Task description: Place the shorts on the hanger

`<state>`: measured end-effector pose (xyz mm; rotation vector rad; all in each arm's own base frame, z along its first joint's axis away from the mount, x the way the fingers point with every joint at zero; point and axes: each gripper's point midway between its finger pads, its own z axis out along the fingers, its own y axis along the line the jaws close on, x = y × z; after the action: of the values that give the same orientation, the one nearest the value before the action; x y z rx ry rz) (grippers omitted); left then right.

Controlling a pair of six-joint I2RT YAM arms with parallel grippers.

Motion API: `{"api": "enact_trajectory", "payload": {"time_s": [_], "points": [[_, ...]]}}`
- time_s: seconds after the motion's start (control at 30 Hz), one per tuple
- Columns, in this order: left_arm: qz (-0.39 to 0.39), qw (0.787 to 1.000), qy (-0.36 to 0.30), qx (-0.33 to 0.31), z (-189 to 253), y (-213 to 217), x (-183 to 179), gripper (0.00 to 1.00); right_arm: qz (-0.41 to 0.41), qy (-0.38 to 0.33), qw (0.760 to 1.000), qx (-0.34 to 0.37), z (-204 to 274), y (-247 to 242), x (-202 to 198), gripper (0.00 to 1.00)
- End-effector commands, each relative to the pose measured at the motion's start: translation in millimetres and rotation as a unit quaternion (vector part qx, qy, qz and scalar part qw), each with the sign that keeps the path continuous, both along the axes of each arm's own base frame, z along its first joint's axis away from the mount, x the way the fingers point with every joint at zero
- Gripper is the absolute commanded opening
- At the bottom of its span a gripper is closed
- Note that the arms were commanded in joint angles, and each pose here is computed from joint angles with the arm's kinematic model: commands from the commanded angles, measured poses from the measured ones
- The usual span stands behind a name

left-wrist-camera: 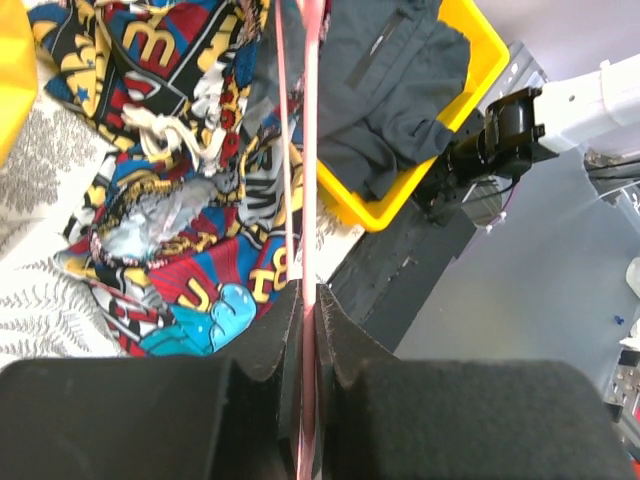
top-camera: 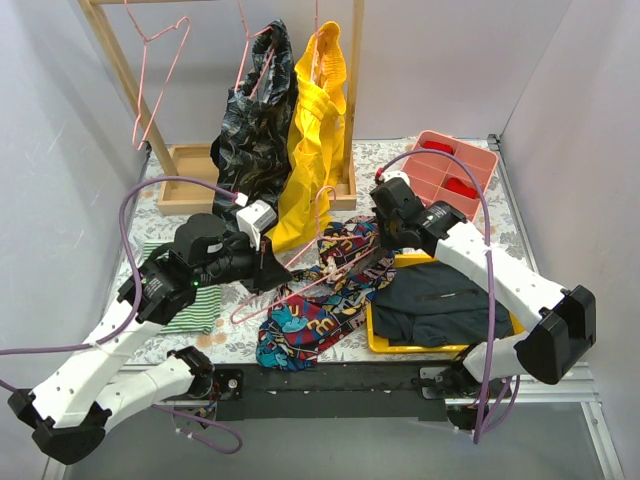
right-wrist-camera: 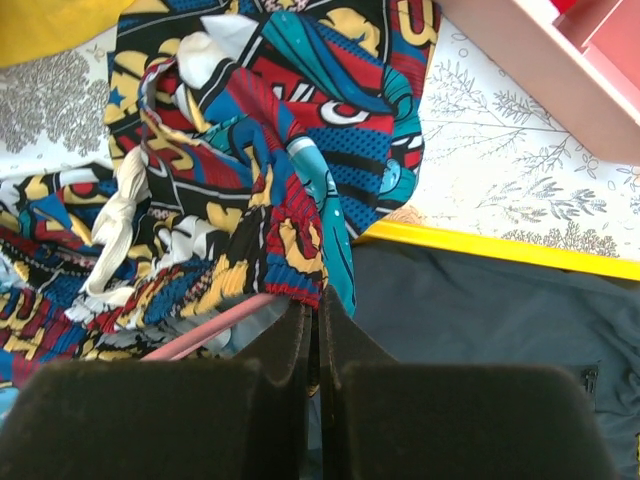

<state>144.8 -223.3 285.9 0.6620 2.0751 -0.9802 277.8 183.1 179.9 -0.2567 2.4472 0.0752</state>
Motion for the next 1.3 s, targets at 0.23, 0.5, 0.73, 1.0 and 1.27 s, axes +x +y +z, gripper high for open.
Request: {"api": "enact_trajectory", "payload": {"time_s": [0.23,0.5,0.73,1.0,1.27], "points": [[0.032,0.995,-0.051,-0.076,-8,-36,14,0.00,0.041,-0.078,0.994,0.061,90,51,-25,0.01],[0.082,0.949,-0.179,-0.248,20,-36,20,0.00,0.061,-0.095,0.989,0.092,93,66,-63,0.01],[0.081,0.948,-0.180,-0.249,-8,-49,20,0.00,0.092,-0.146,0.974,0.145,122,53,-73,0.49],[0.077,0.950,-0.173,-0.247,-14,-55,20,0.00,0.207,-0.199,0.926,0.246,160,80,-95,0.58],[0.072,0.954,-0.167,-0.239,-19,-65,22,0.00,0.213,-0.245,0.921,0.214,164,109,-67,0.63]]}}
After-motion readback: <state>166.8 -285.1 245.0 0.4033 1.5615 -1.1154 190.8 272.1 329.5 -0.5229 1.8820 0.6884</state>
